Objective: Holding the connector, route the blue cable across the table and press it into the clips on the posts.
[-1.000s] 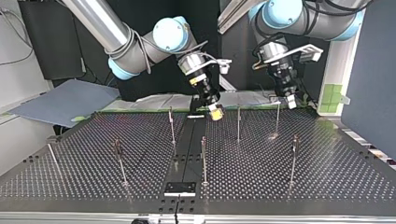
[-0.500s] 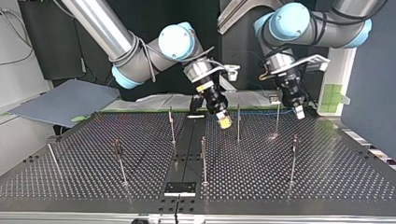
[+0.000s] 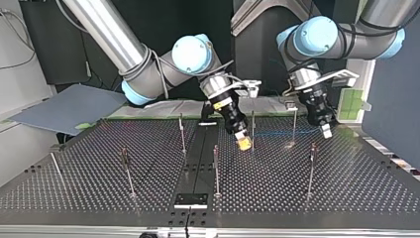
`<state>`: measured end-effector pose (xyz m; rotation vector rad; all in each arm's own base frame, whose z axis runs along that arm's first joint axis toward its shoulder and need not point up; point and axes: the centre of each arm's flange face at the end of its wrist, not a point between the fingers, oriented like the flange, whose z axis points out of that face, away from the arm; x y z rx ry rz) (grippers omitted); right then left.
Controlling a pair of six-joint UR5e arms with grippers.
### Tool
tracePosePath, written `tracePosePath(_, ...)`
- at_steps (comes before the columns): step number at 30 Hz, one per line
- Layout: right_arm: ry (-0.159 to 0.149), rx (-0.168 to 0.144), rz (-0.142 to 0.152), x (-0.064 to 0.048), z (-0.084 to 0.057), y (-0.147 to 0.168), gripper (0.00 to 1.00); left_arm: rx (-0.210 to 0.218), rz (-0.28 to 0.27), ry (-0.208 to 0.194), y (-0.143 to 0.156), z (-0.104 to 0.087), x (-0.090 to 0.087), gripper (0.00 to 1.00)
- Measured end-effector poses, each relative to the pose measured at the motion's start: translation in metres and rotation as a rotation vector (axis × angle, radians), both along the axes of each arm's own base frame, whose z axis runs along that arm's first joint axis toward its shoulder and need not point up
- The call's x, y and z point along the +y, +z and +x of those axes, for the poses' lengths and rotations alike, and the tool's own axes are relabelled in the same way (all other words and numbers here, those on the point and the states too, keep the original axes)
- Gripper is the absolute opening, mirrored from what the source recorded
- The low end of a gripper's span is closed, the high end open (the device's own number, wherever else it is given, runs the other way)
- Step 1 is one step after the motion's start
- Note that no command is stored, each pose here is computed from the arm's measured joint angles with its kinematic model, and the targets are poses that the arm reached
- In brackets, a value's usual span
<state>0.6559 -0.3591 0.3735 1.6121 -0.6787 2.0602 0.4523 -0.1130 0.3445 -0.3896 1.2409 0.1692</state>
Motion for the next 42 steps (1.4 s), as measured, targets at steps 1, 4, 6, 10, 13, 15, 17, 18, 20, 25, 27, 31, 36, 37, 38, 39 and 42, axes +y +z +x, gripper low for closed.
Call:
tracePosePath(1,0.0,-0.001,0.0,-0.002,0.002,0.001,0.0,-0.002,0.0,0.0,0.001,0.003,0.001,0.0)
tracePosePath(4,-0.002,-0.005,0.001,-0.007,0.004,0.001,0.0,-0.011,0.0,0.004,0.005,0.01,0.004,0.0)
tracePosePath(6,-0.004,-0.004,0.004,-0.009,0.006,-0.002,0.0,-0.019,0.0,0.009,0.009,0.014,0.007,0.0)
tracePosePath(10,-0.005,0.004,0.012,-0.013,0.009,-0.011,0.0,-0.028,0.003,0.014,0.016,0.02,0.013,0.0)
tracePosePath(13,-0.005,0.011,0.017,-0.016,0.012,-0.02,0.0,-0.035,0.003,0.014,0.019,0.023,0.018,0.0)
tracePosePath(15,-0.005,0.012,0.019,-0.017,0.014,-0.023,0.0,-0.039,0.004,0.01,0.021,0.026,0.021,0.0)
tracePosePath(17,-0.005,0.011,0.018,-0.019,0.016,-0.024,0.0,-0.039,0.005,0.007,0.021,0.029,0.024,0.0)
tracePosePath(18,-0.005,0.01,0.017,-0.02,0.017,-0.023,0.0,-0.037,0.006,0.005,0.02,0.032,0.025,0.0)
tracePosePath(20,-0.005,0.003,0.012,-0.021,0.018,-0.019,0.0,-0.031,0.009,0.0,0.016,0.037,0.027,0.0)
tracePosePath(25,-0.006,-0.01,0.001,-0.025,0.021,-0.008,0.0,-0.047,0.007,-0.007,0.014,0.046,0.034,0.0)
tracePosePath(27,-0.007,-0.015,-0.002,-0.026,0.021,-0.005,0.0,-0.062,0.005,-0.005,0.016,0.049,0.039,0.0)
tracePosePath(31,-0.009,-0.025,-0.009,-0.029,0.022,0.002,0.0,-0.082,0.002,-0.006,0.018,0.054,0.051,0.0)
tracePosePath(36,-0.013,-0.035,-0.015,-0.03,0.023,0.011,0.0,-0.1,-0.003,-0.012,0.018,0.068,0.067,0.0)
tracePosePath(37,-0.017,-0.037,-0.016,-0.031,0.023,0.014,0.0,-0.101,-0.002,-0.016,0.018,0.071,0.068,0.0)
tracePosePath(38,-0.02,-0.039,-0.017,-0.032,0.023,0.016,0.0,-0.102,-0.002,-0.023,0.017,0.075,0.07,0.0)
tracePosePath(39,-0.022,-0.041,-0.018,-0.033,0.023,0.018,0.0,-0.102,-0.001,-0.029,0.017,0.079,0.07,0.0)
tracePosePath(42,-0.032,-0.045,-0.019,-0.035,0.022,0.024,0.0,-0.098,0.001,-0.051,0.013,0.089,0.071,0.0)
